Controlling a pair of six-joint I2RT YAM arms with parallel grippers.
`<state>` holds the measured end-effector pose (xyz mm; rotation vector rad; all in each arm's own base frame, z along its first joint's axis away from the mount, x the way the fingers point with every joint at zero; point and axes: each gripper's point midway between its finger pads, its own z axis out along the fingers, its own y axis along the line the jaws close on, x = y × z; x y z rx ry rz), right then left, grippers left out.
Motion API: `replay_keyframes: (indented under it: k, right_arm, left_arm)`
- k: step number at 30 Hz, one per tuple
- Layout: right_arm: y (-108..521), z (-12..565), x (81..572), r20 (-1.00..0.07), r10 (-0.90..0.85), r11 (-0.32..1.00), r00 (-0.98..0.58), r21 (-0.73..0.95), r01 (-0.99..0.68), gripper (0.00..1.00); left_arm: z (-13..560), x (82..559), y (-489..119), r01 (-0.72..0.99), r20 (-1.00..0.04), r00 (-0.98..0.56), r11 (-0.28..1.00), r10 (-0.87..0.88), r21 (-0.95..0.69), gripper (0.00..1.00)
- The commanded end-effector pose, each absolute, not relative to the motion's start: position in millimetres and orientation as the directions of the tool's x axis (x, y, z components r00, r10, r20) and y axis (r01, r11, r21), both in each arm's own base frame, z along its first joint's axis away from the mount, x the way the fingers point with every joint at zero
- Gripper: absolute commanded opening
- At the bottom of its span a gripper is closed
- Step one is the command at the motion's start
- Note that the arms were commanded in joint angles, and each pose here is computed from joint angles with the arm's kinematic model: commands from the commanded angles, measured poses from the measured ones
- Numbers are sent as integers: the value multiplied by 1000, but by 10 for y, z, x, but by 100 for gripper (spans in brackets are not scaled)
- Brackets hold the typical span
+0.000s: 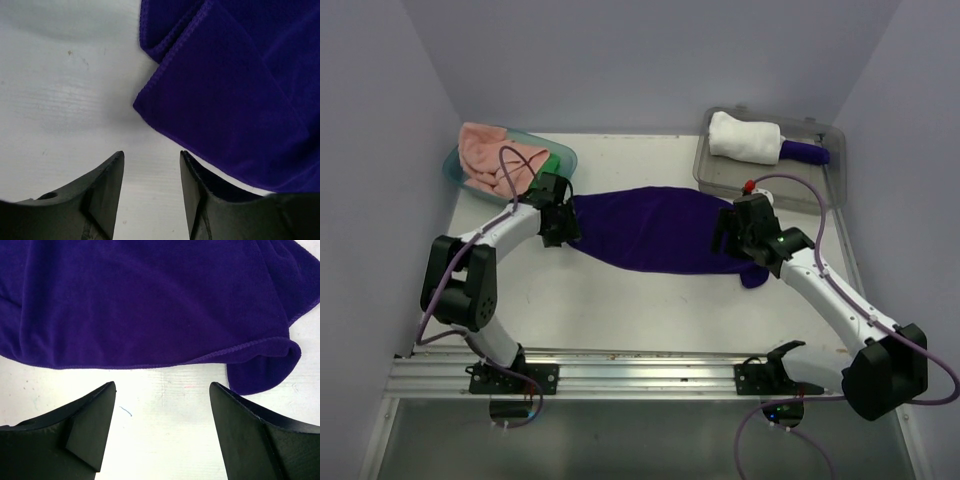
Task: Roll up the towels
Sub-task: Flatten the towel
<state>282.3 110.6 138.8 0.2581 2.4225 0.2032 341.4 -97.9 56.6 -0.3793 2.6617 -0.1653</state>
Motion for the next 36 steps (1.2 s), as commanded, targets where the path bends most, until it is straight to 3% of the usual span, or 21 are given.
replay_keyframes:
  k: [1, 5, 9, 17, 27, 36]
  right_arm:
    - [1119, 1409, 2863, -637, 216, 973, -740, 203, 109, 80]
    - [1113, 1400, 2870, -635, 207, 975, -745, 193, 106, 81]
    - [1110, 1381, 2870, -631, 205, 976, -749, 188, 109, 81]
    - [1080, 1379, 2904, -638, 196, 979, -744, 167, 115, 82]
    - [892, 1082, 2808, -566, 241, 970, -789, 138, 198, 86]
    - [612, 723, 2518, -453, 391, 920, -801, 207, 332, 84]
  left_arm:
    - [630, 3808, -990, -225, -497, -820, 958, -284, -176, 54]
    - [528, 3953, -1009, -219, -497, -823, 961, -276, -170, 57]
    - [345, 3991, -1029, -223, -462, -844, 962, -272, -158, 52]
    - [447, 3850, -969, -268, -440, -845, 953, -303, -142, 0]
    - [1309, 3250, -777, -267, -537, -777, 945, -328, -190, 0]
    - [1317, 2613, -567, -345, -527, -750, 916, -400, -205, 0]
